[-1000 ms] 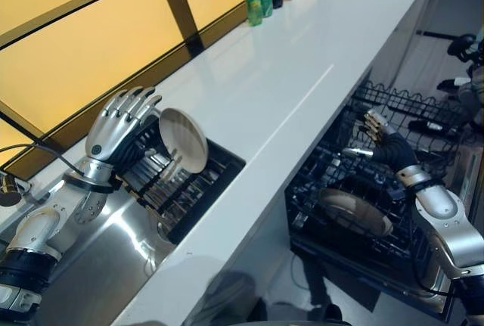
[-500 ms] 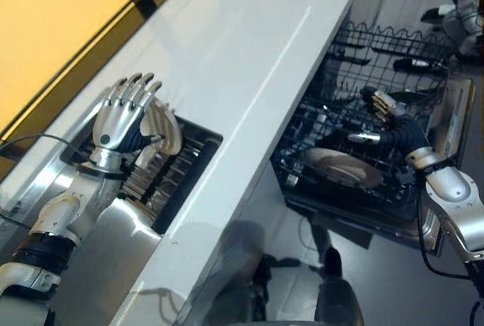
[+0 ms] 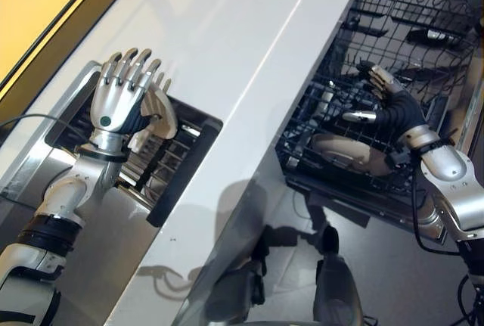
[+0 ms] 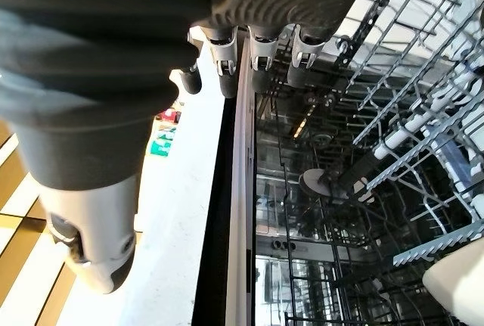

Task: Pick up plates and place into dishwasher.

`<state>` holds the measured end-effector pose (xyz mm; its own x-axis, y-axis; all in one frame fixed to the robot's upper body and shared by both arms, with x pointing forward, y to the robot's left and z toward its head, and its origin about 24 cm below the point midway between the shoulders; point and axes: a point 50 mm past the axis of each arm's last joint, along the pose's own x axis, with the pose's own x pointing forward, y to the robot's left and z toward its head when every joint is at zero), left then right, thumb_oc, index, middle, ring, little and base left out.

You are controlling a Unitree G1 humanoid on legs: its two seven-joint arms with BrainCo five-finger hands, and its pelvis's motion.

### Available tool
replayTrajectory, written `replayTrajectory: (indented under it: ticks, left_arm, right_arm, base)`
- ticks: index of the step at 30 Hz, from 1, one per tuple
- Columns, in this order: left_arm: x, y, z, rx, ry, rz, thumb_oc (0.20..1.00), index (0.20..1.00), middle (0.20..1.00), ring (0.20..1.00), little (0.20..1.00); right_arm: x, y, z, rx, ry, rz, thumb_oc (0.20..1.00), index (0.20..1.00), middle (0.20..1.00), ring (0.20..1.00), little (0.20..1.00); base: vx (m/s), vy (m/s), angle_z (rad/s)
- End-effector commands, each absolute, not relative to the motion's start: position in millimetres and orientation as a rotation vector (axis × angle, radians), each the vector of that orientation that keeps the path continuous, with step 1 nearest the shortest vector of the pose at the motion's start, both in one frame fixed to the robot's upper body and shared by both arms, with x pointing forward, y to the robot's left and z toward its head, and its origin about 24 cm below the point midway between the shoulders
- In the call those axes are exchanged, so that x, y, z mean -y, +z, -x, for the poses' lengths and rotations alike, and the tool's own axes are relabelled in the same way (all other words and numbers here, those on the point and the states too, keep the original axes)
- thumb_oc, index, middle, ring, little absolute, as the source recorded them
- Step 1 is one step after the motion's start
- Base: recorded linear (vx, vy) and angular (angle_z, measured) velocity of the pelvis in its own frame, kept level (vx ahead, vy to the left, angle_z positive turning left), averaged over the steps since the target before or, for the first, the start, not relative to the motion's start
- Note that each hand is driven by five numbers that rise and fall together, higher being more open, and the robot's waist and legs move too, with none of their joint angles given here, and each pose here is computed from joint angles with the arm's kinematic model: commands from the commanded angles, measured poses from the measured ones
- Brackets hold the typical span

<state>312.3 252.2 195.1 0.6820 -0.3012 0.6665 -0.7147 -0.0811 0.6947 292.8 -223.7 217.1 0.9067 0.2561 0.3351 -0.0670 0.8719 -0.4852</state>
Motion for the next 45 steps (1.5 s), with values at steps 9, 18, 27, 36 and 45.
replayTrajectory:
  ticks: [9, 18, 27, 36, 45]
  left_arm:
    - [-280, 218, -319, 0.811, 0.594, -1.832, 1.000, 1.000, 1.000, 1.000, 1.000]
    - [-281, 209, -323, 0.739, 0.581, -1.839, 1.000, 1.000, 1.000, 1.000, 1.000]
    - [-297, 191, -315, 0.621, 0.585, -1.828, 0.200, 0.200, 0.200, 0.200, 0.200]
    - [-315, 177, -301, 0.563, 0.652, -1.797, 0.200, 0.200, 0.200, 0.200, 0.200]
    - [-326, 167, -289, 0.538, 0.714, -1.774, 0.200, 0.200, 0.200, 0.200, 0.200]
  right_arm:
    - [214, 252, -289, 0.525, 0.197, 0.537, 1.000, 1.000, 1.000, 1.000, 1.000]
    - [218, 261, -286, 0.522, 0.181, 0.591, 1.000, 1.000, 1.000, 1.000, 1.000]
    - [225, 256, -279, 0.483, 0.198, 0.616, 1.000, 1.000, 1.000, 1.000, 1.000]
    - [232, 256, -276, 0.454, 0.197, 0.622, 1.000, 1.000, 1.000, 1.000, 1.000]
    - [233, 254, -272, 0.447, 0.201, 0.626, 1.000, 1.000, 1.000, 1.000, 1.000]
  base:
    - [0.01, 0.069, -0.05]
    - [0.02, 0.077, -0.02]
    - [0.04, 0.059, 0.00]
    - [0.00, 0.016, 0.04]
    - [0.00, 0.006, 0.01]
